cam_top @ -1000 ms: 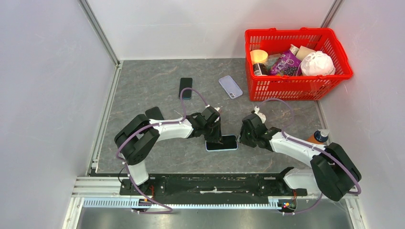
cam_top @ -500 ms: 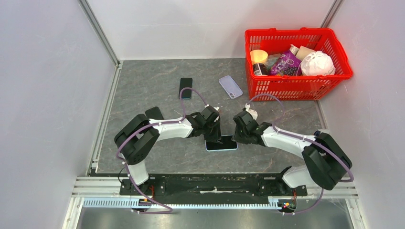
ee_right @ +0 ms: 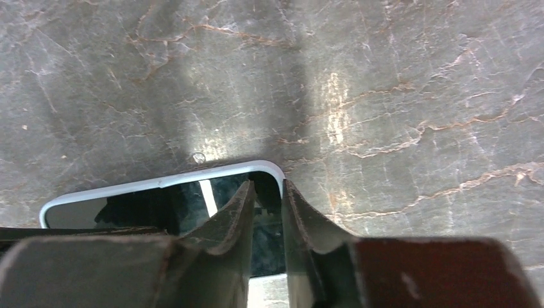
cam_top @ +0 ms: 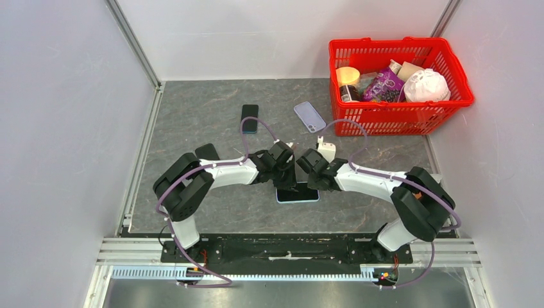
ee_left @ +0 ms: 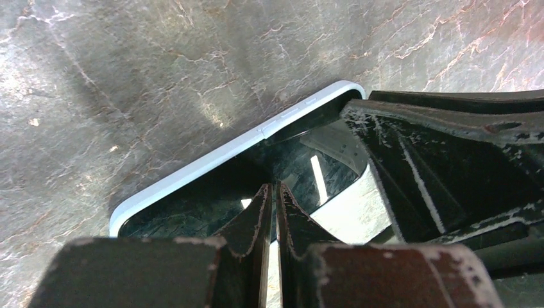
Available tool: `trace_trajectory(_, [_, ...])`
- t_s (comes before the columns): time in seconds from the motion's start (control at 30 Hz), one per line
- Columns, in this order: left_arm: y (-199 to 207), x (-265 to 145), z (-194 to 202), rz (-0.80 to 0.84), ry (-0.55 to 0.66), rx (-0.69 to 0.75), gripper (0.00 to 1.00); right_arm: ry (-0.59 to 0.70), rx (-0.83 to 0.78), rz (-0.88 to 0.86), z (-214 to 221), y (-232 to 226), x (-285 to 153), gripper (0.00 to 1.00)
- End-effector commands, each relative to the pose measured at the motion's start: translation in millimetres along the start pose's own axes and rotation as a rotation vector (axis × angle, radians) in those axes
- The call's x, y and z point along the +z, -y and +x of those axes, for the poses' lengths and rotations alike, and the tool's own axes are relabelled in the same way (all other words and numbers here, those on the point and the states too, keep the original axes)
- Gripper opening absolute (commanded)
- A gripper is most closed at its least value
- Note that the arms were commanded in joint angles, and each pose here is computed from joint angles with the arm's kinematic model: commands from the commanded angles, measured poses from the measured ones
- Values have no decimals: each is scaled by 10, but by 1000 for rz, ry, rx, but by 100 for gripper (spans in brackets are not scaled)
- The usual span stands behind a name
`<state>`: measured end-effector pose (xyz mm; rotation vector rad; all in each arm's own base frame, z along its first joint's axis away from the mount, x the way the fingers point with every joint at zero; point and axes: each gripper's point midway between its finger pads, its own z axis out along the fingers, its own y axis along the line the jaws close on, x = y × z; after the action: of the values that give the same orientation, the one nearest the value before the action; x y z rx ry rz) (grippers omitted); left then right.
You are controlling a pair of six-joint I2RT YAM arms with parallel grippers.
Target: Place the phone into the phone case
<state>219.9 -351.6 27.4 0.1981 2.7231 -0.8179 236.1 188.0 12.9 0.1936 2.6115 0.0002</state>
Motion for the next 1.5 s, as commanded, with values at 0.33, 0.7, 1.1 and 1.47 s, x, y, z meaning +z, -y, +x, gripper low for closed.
trace_trajectory(0.33, [-514,-60,132,-168,-37,21,13,-245,58,-45,805,301,-120,55])
trace_trajectory(0.7, [-530,-47,168,-164,-42,13,13,-326,104,-2,1142,526,-102,41])
trace_trajectory(1.1, [-548,-27,175,-172,-47,10,13,-382,-48,50,1590,203,57,18])
trace_trajectory(1.47, [-587,-75,187,-179,-45,7,13,-369,96,-26,1381,402,-134,52])
